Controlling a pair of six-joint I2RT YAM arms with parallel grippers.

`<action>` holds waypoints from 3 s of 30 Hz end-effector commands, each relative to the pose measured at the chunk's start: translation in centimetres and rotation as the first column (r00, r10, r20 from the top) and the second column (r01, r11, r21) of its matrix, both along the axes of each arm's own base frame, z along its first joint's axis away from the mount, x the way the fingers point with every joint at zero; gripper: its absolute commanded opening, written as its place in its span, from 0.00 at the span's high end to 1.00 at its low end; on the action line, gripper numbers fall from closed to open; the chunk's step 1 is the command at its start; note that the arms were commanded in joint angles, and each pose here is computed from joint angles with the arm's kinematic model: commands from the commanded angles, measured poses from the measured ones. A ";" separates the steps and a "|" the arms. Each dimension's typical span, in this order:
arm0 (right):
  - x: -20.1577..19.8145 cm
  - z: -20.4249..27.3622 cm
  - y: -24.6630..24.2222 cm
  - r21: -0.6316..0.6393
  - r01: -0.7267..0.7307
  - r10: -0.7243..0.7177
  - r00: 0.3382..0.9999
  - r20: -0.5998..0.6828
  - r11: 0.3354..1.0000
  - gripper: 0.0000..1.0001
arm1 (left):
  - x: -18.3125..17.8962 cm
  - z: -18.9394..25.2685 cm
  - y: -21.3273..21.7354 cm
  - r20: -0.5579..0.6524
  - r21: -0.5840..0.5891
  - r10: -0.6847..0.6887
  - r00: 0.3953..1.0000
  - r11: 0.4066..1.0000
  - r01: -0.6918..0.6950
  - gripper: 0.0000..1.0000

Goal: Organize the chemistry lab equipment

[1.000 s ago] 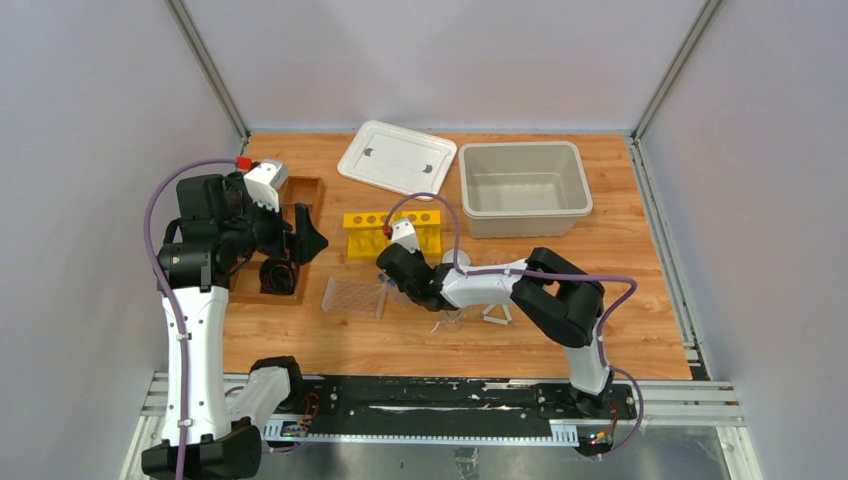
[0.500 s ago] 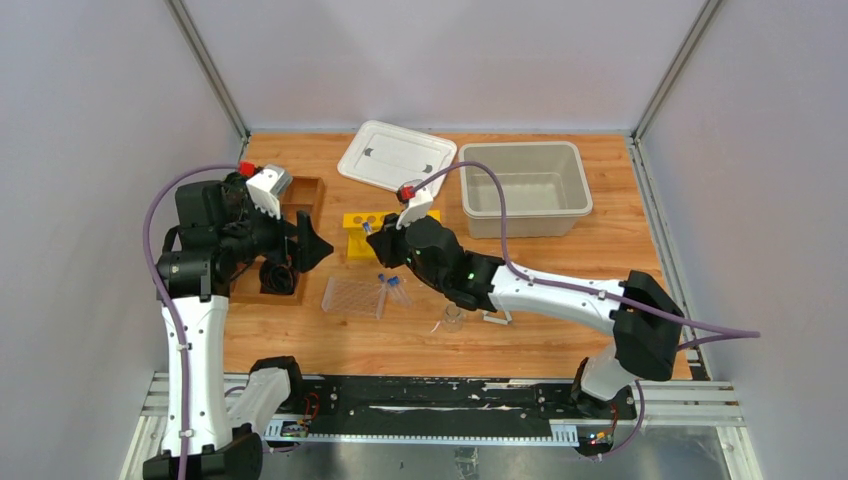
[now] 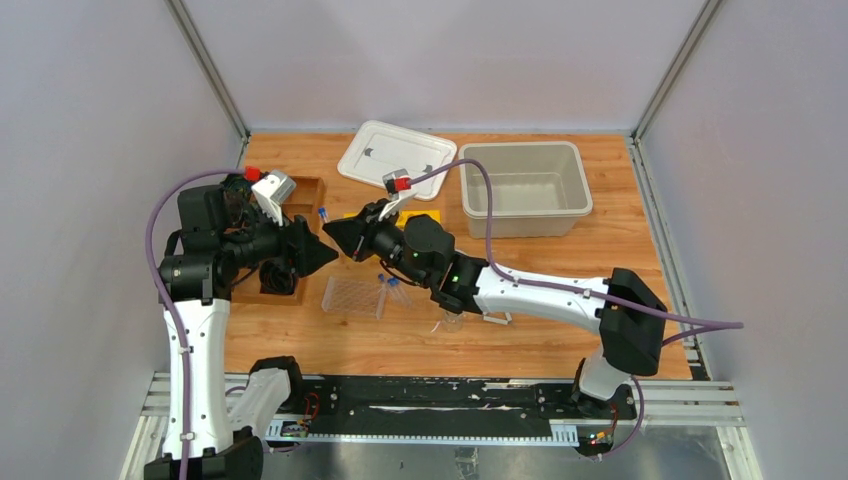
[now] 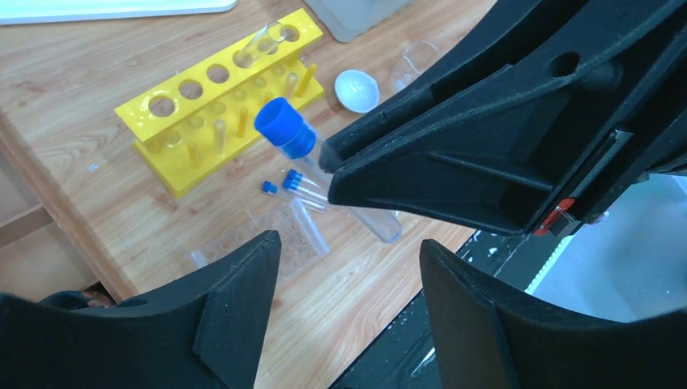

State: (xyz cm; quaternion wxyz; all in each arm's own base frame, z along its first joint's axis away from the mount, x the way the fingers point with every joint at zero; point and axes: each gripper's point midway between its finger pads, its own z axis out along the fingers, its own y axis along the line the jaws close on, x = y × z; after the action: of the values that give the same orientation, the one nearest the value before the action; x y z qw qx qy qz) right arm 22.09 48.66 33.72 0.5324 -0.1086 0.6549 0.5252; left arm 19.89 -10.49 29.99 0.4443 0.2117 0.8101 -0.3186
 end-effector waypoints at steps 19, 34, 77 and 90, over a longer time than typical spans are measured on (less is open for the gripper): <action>-1.6 3.5 1.0 0.106 -0.039 0.042 0.999 -0.026 0.994 0.83 | 1.0 -0.5 0.3 -0.009 0.013 -0.010 1.000 1.000 0.010 0.91; 0.0 3.4 -0.8 -0.256 -0.306 0.290 0.952 -0.099 0.917 0.52 | -0.1 -0.6 0.6 0.108 0.097 -0.050 0.993 0.995 0.040 0.98; 3.5 -3.8 -2.4 -0.510 -0.185 0.238 0.970 0.039 0.840 1.00 | 4.2 -2.5 6.4 -0.008 0.240 0.332 0.943 0.916 -0.321 0.00; 1.2 -12.8 3.2 -0.514 -0.172 0.355 0.891 0.283 0.841 1.00 | 5.9 -5.0 9.9 -0.004 0.337 0.492 0.870 0.820 -0.462 0.00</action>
State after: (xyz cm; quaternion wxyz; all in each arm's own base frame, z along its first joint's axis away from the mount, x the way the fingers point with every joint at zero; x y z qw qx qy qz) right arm 23.24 48.83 19.53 0.4540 -0.4067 0.6997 0.3728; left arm 25.23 -1.65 24.62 0.4163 0.0698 0.9017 -0.0937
